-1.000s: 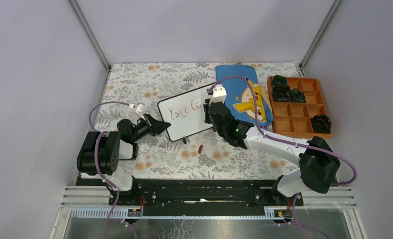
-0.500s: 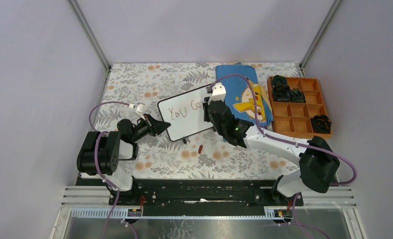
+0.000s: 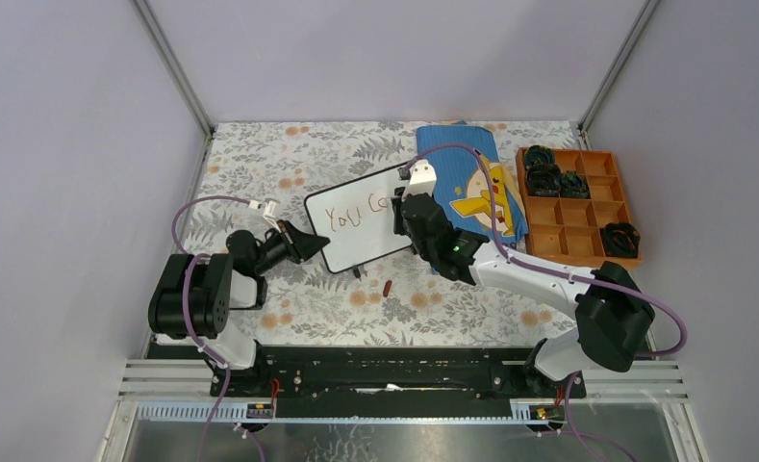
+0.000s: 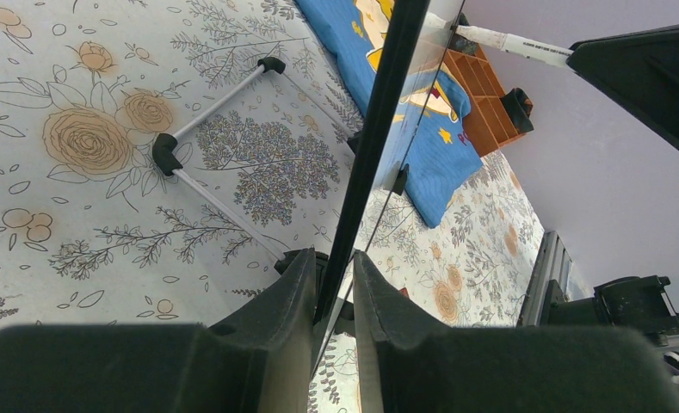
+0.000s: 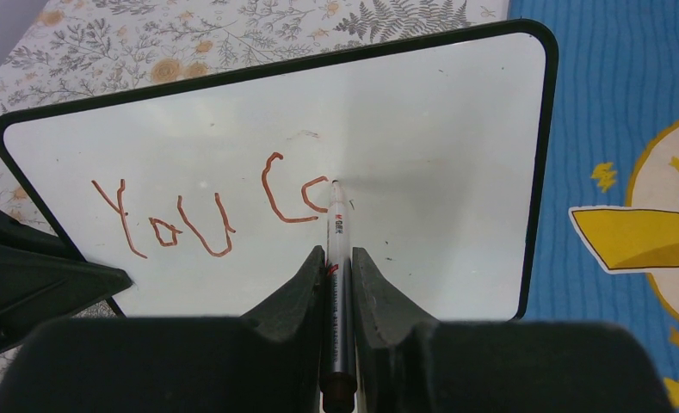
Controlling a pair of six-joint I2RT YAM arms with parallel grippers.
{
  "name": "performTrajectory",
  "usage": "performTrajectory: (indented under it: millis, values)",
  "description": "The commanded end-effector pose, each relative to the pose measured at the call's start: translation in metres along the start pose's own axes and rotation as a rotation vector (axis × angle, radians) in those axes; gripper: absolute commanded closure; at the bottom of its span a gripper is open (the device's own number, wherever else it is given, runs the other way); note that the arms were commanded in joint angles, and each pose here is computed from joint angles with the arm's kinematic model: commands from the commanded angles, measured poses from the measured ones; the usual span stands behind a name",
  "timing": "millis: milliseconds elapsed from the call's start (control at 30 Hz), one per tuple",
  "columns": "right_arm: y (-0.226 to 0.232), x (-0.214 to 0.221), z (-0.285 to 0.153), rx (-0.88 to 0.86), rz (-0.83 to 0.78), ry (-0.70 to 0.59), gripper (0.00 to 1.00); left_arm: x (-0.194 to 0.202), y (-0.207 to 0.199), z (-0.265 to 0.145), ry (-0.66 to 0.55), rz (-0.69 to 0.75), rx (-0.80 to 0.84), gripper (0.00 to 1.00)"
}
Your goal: Write a sentence on the whiteboard
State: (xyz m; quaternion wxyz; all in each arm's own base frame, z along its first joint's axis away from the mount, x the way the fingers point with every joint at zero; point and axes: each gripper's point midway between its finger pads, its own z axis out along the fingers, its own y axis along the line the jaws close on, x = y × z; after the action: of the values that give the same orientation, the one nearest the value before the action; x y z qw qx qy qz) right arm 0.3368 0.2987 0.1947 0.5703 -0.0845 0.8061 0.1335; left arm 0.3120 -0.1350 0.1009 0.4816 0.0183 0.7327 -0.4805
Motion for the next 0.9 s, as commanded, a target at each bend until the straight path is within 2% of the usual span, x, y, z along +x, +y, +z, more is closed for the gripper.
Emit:
performTrajectory:
  millis: [0, 433, 867]
  values:
    - [-0.003, -0.009, 0.001, 0.004, 0.033, -0.027, 1.00, 0.004, 0.012, 0.002, 0.011, 0.002, -0.046, 0.73]
    - [-0.011, 0.004, -0.005, 0.018, 0.023, 0.000, 1.00, 0.005, 0.013, 0.002, 0.011, 0.001, -0.048, 0.74]
    - [-0.007, -0.043, -0.015, 0.002, 0.075, -0.105, 1.00, 0.005, 0.012, 0.003, 0.014, 0.001, -0.048, 0.74]
